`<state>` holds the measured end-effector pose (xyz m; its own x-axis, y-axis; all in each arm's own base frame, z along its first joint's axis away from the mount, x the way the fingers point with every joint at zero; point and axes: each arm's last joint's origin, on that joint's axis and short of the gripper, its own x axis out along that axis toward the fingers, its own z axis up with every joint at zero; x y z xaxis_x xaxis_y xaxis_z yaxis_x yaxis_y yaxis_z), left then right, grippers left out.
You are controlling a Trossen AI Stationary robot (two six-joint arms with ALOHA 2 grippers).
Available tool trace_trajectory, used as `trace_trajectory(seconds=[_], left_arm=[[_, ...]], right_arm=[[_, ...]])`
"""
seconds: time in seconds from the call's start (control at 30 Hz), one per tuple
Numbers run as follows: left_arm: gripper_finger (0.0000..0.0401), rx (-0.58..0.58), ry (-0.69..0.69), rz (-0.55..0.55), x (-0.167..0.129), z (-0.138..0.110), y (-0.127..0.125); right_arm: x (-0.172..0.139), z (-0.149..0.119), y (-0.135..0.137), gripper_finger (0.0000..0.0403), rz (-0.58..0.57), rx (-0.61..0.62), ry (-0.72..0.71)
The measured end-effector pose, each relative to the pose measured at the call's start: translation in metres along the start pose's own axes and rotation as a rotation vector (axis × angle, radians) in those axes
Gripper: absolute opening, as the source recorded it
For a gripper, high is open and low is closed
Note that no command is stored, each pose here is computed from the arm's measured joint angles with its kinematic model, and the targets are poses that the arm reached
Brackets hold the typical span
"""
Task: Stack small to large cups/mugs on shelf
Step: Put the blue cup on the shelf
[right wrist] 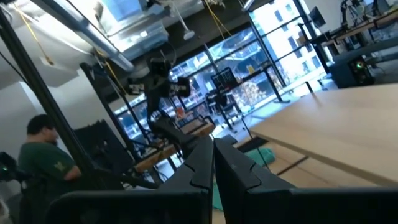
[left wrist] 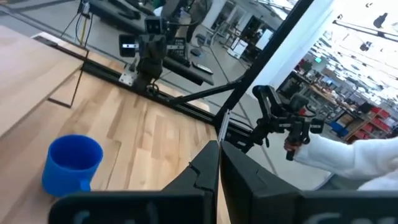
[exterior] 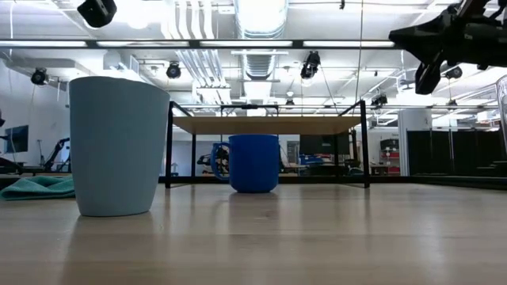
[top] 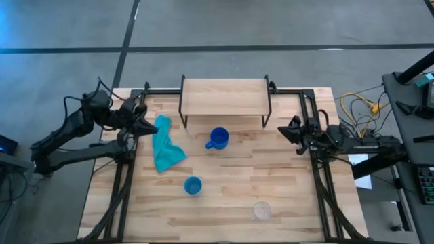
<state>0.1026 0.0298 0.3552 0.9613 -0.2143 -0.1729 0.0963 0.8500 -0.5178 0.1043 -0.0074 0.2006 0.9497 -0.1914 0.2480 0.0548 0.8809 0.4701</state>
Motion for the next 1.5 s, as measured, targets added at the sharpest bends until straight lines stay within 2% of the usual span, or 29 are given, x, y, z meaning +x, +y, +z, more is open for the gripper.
trace_trajectory(seconds=[0.2,0.37,0.57,0.73,0.83,0.97,1.17,1.5], left_arm=[[0.0000,-0.011,0.064,-0.055,0.013,0.011,0.000],[0.0000,0.054,0.163,0.042,0.030,0.013,0.006],[0.0000,0.185,0.352,0.165,0.053,0.012,0.009],[0.0000,0.342,0.426,0.169,0.070,0.018,-0.005],[0.0000,0.389,0.446,0.139,0.078,0.018,-0.015],[0.0000,0.398,0.540,0.140,0.089,0.007,-0.020],[0.0000,0.305,0.669,0.174,0.111,-0.010,-0.019],[0.0000,0.275,0.815,0.208,0.150,-0.030,-0.005]], right_arm=[[0.003,-0.004,-0.001,0.0009,-0.016,-0.006,0.034],[0.004,-0.005,-0.002,0.0009,-0.023,-0.009,0.048],[0.004,-0.007,-0.003,0.0009,-0.027,-0.014,0.060],[0.005,-0.008,-0.003,0.0009,-0.032,-0.016,0.069],[0.004,-0.011,-0.004,0.0009,-0.045,-0.021,0.097],[0.004,-0.014,-0.006,0.0009,-0.066,-0.029,0.137],[0.004,-0.016,-0.007,0.0009,-0.072,-0.030,0.151],[0.004,-0.016,-0.007,0.0009,-0.076,-0.029,0.157]])
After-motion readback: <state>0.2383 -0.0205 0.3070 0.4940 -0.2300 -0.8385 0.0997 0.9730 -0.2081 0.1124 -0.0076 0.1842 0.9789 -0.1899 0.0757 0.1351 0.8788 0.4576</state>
